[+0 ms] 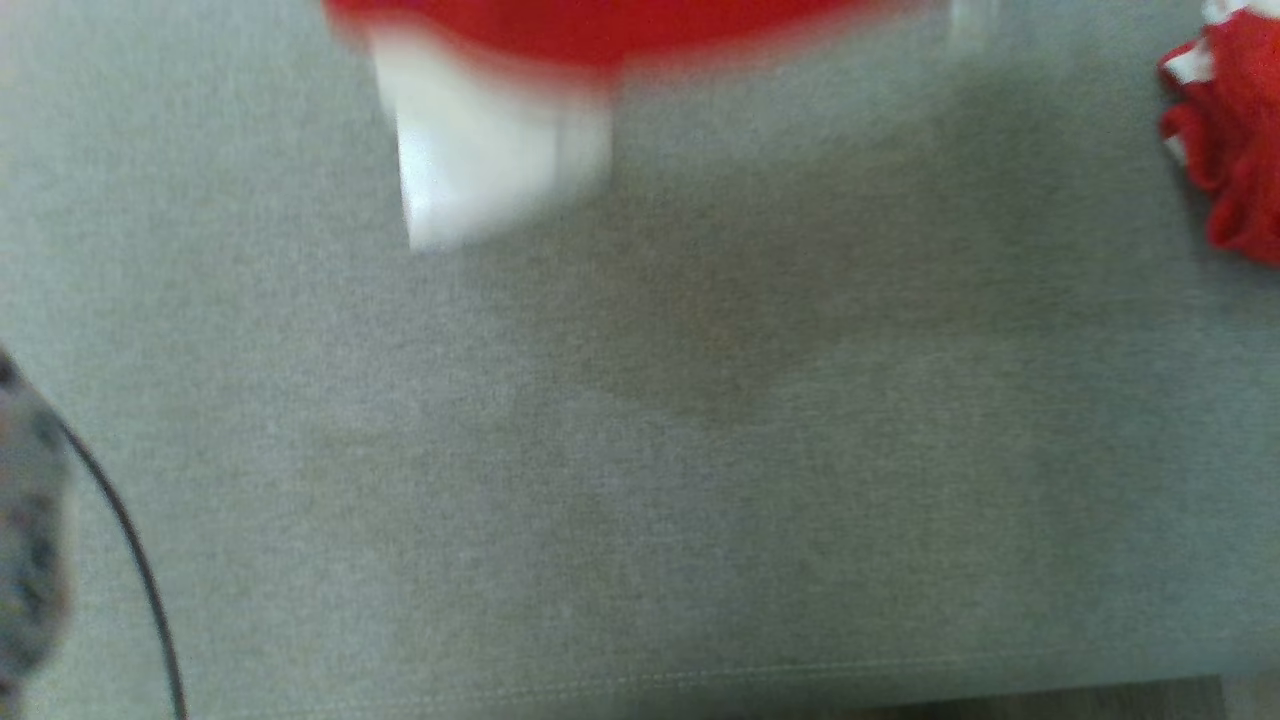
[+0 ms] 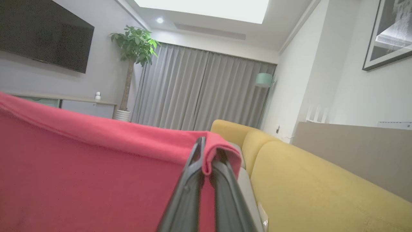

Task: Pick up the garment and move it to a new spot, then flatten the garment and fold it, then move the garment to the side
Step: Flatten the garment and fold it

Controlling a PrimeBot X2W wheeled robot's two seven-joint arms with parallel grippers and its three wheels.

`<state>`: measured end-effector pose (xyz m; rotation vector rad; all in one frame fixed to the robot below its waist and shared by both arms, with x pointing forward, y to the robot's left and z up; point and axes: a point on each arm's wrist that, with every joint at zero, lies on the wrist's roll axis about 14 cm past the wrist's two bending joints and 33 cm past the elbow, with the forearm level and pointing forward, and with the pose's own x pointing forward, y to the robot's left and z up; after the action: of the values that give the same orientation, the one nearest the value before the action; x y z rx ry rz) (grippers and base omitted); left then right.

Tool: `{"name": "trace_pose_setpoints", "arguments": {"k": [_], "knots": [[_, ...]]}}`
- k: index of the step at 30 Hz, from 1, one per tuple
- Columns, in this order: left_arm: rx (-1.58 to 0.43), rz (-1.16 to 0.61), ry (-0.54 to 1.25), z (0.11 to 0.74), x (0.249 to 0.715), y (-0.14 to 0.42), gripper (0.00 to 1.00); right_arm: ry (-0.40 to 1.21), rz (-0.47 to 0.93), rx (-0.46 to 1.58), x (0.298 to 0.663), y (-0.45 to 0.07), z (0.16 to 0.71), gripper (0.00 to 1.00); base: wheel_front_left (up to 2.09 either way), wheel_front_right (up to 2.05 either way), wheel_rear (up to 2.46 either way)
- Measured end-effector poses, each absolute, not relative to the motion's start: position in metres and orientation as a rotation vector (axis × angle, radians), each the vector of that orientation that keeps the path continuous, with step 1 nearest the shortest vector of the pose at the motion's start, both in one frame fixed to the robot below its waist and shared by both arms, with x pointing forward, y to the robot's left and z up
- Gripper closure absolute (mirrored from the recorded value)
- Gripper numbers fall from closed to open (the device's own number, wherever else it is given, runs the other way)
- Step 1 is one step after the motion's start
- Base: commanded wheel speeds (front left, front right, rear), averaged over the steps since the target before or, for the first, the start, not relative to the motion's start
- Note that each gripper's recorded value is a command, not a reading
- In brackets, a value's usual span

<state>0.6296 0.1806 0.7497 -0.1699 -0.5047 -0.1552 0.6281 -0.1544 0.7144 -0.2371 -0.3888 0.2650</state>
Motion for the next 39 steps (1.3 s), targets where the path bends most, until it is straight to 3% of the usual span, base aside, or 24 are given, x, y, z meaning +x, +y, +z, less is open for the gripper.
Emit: {"name": "trace_pose_setpoints", "arguments": {"k": [7,15,23,31,39], "knots": [[-0.118,-0.108,-0.530,0.754,0.653,0.200,1.00,-0.434,0.242,-0.245,0.667,-0.152,0.710,1.00,0.00,0.00,0.00],[-0.154,-0.077,-0.330,0.664,0.653,0.205,1.00,-0.188,0.262,-0.218,0.670,-0.149,0.607,1.00,0.00,0.00,0.00],[-0.158,-0.114,-0.100,0.550,0.601,0.192,1.00,0.121,0.308,-0.214,0.623,-0.148,0.485,1.00,0.00,0.00,0.00],[-0.130,-0.133,0.053,0.487,0.518,0.197,1.00,0.290,0.391,-0.289,0.562,-0.153,0.448,1.00,0.00,0.00,0.00],[-0.049,-0.218,0.090,0.479,0.462,0.190,1.00,0.374,0.464,-0.322,0.506,-0.166,0.441,1.00,0.00,0.00,0.00]]}}
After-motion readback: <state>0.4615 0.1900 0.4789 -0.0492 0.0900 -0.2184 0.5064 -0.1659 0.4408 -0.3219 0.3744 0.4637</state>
